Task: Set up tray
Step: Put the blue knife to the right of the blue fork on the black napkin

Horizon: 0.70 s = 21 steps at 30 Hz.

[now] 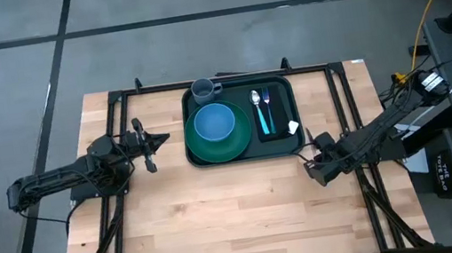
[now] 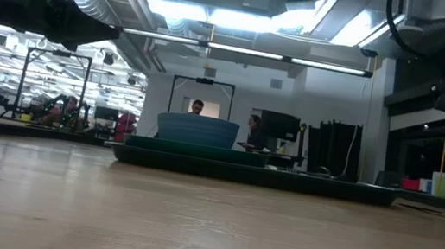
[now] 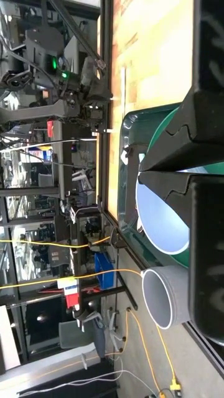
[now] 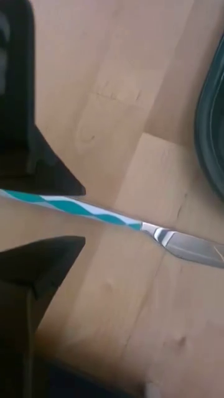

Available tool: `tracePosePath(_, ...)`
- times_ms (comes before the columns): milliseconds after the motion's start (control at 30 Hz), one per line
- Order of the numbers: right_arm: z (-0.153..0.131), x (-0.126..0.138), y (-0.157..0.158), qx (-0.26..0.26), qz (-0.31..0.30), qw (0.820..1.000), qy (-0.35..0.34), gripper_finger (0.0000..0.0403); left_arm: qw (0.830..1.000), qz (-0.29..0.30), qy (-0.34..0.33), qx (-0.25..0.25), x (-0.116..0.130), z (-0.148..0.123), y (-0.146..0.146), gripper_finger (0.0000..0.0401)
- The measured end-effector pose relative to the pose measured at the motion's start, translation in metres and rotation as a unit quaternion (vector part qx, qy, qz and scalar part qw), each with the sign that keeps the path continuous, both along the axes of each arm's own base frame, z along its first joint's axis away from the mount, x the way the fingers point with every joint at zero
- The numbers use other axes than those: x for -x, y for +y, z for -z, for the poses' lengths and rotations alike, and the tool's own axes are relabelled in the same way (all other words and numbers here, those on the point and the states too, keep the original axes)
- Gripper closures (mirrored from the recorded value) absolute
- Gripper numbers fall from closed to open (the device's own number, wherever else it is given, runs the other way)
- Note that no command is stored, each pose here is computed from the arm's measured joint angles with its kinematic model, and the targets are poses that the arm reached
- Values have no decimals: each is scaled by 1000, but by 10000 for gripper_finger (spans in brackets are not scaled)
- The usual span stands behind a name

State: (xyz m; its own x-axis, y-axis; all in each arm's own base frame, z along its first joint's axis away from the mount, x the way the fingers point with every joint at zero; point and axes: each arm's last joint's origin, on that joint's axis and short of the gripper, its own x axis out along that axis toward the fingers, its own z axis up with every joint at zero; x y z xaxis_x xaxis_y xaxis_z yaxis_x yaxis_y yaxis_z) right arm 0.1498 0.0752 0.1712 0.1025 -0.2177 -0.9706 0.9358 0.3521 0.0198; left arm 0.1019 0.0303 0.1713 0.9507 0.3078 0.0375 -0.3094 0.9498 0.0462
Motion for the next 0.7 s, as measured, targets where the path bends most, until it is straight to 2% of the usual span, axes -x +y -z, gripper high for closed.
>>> tracePosePath(233,17,3,-8,4,15,1000,-6,251,1000,0,0,0,0,0,0,398)
tracePosePath(433,27,5,-15,23,16,1000,-12,249,1000,0,0,0,0,0,0,398)
tracePosePath(700,34,3,-16,13,0,999,-33,249,1000,0,0,0,0,0,0,398)
